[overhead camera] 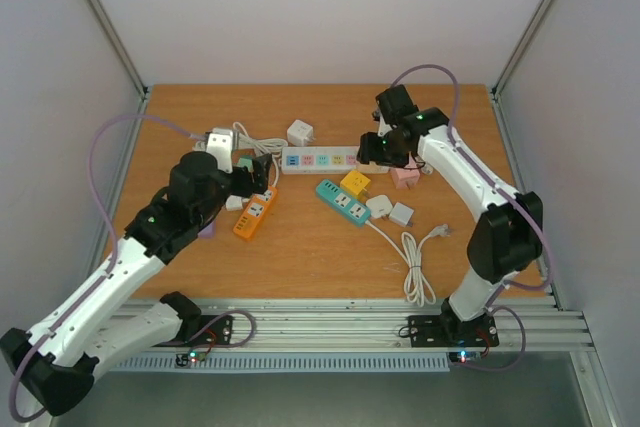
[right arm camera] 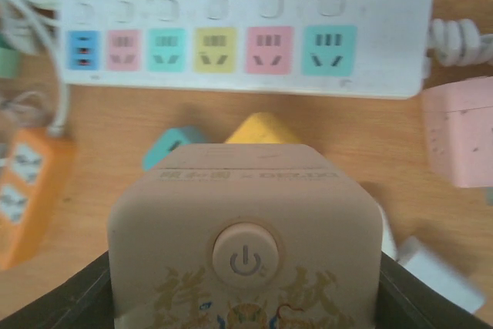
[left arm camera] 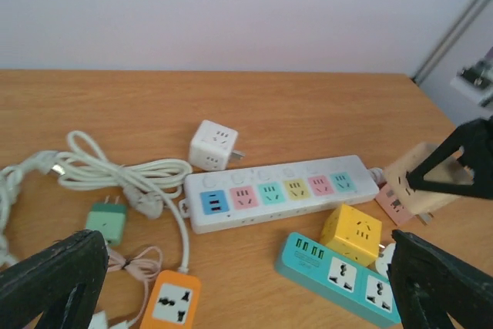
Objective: Insert the plug
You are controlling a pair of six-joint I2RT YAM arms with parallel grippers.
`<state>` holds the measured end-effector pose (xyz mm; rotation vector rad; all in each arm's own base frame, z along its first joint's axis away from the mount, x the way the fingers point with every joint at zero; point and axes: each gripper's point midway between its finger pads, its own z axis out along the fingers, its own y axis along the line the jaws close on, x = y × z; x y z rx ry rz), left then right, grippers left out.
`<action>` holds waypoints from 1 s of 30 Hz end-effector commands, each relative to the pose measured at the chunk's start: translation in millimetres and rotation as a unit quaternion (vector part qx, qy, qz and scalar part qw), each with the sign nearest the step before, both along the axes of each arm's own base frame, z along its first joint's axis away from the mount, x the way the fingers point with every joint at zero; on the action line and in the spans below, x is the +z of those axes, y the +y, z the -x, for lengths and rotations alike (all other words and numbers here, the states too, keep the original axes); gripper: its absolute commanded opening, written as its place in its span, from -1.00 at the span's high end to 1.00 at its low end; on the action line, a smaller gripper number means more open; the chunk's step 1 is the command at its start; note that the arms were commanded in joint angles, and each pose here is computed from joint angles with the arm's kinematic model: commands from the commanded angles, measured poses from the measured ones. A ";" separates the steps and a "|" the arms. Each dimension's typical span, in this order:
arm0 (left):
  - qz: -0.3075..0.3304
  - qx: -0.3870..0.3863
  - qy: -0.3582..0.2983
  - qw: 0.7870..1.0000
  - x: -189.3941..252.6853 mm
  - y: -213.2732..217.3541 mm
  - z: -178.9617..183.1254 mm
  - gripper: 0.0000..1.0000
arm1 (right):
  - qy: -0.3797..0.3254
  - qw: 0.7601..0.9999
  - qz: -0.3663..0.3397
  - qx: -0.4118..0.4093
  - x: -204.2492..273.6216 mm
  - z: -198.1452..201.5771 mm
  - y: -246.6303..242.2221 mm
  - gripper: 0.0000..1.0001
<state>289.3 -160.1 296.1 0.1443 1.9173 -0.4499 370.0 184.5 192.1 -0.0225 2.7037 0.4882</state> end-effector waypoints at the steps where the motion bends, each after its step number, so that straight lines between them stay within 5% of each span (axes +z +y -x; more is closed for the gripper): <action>1: -0.038 0.047 0.078 0.995 -15.8 28.5 13.2 -0.99 | -0.028 0.997 0.069 -0.004 -7.0 -28.7 -21.5 0.16; 10: -0.037 -0.051 0.082 0.995 -31.7 5.5 24.8 -0.99 | -0.035 0.994 0.105 0.012 -42.6 -65.2 -23.5 0.16; 30: -0.047 -0.043 0.073 0.995 -47.0 6.4 17.6 -0.99 | 0.005 0.992 0.122 0.000 -91.1 -89.7 -20.9 0.14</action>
